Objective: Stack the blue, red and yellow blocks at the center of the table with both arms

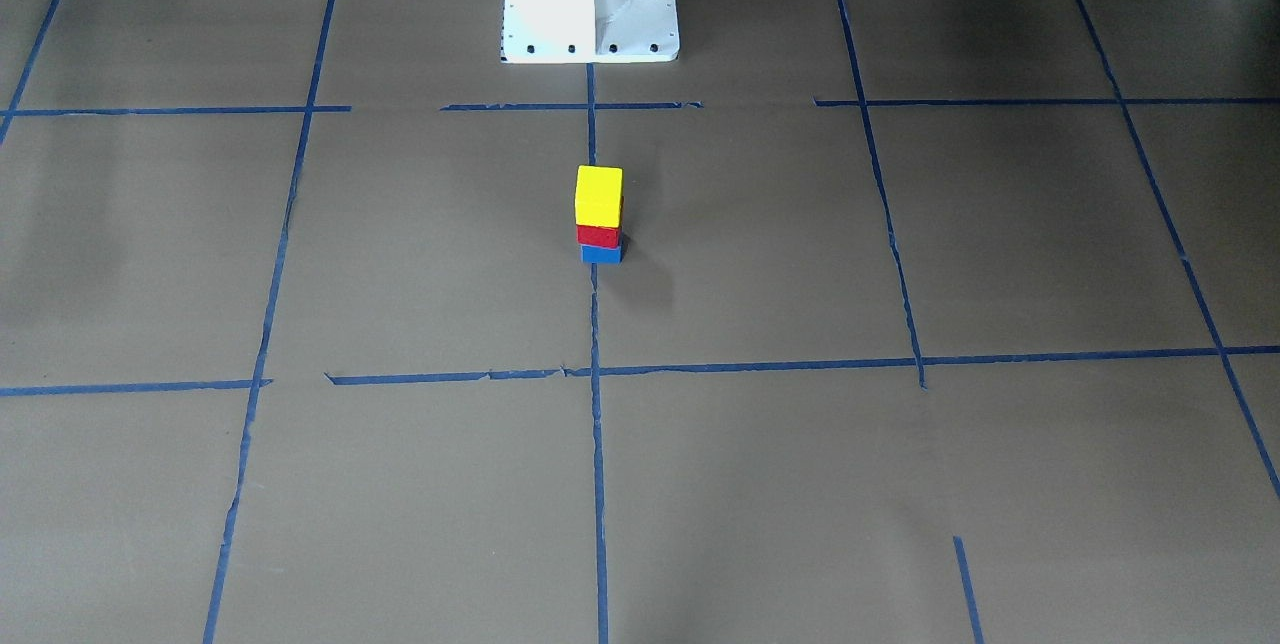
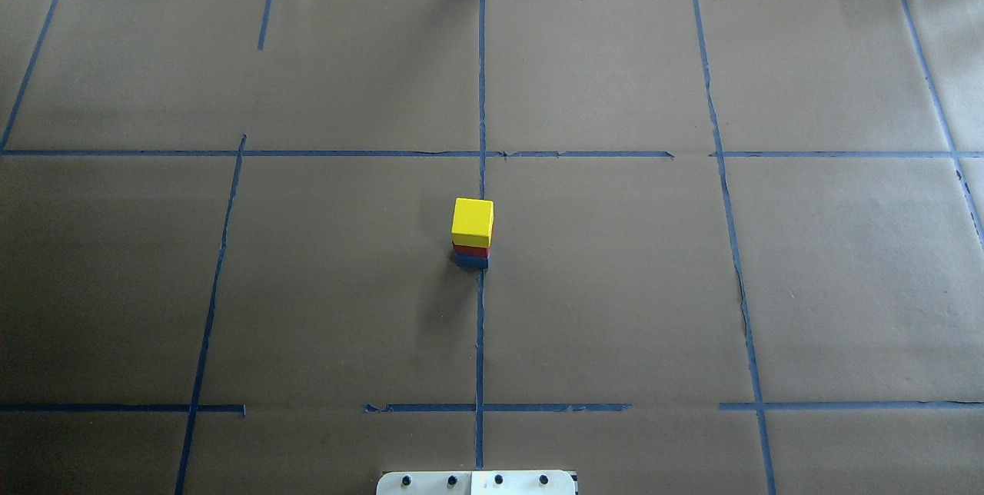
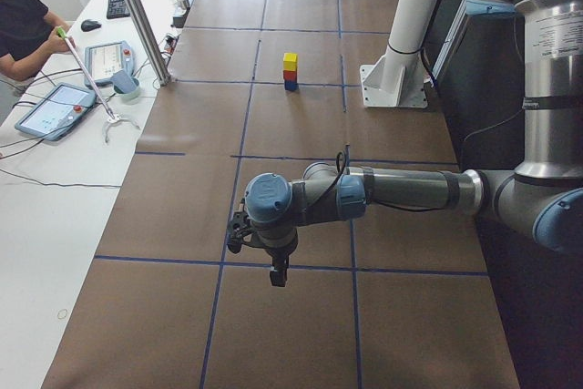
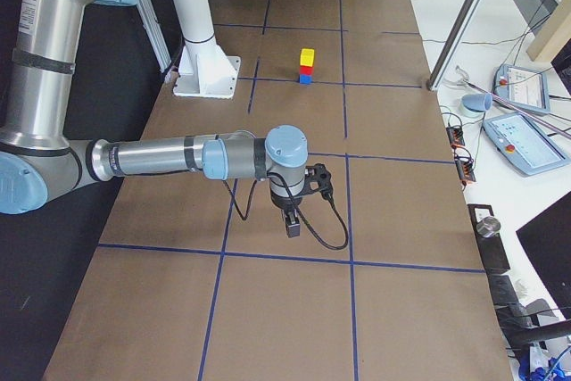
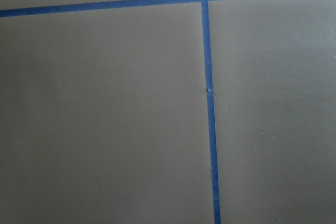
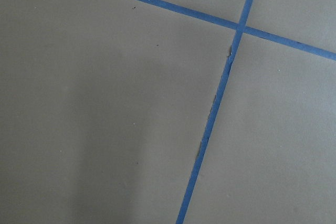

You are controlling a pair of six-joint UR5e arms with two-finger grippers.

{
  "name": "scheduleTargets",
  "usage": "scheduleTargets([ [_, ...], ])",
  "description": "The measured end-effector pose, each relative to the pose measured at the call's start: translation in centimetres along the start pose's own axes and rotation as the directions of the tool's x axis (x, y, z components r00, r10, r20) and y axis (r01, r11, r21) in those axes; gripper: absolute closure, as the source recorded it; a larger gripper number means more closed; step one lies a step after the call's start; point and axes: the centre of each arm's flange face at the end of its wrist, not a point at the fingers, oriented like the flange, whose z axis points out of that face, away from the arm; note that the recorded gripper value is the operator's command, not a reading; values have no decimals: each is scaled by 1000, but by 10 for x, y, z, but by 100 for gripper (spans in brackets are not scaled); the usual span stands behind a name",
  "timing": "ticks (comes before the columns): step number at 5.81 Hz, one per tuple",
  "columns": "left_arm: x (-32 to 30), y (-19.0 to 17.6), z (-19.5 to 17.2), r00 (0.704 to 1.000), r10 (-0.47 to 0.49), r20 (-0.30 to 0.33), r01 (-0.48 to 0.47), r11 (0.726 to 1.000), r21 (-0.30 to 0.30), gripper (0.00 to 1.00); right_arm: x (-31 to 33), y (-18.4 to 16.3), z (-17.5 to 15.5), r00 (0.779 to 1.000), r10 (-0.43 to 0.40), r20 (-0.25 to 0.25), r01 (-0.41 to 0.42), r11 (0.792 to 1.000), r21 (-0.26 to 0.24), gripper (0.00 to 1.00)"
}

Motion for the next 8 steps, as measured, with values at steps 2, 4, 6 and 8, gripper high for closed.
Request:
scheduleTargets([
  [2, 7, -2, -7, 1000, 18, 8, -18, 1000, 24, 0, 3, 12, 7, 1000, 20, 11, -20, 1000, -17, 0],
  [4, 5, -1, -3, 1000, 12, 8, -13, 1000, 17, 0, 18, 33, 26, 997, 70, 37, -68, 996, -56, 0],
  [6, 4, -1, -1, 1000, 5, 7, -5, 1000, 7, 0, 24, 41, 29, 994, 91, 63, -87, 995, -53, 0],
  [8, 7, -2, 5, 1000, -11, 11, 11, 1000, -12, 0, 21, 38, 16, 997, 72, 15, -71, 997, -33, 0],
])
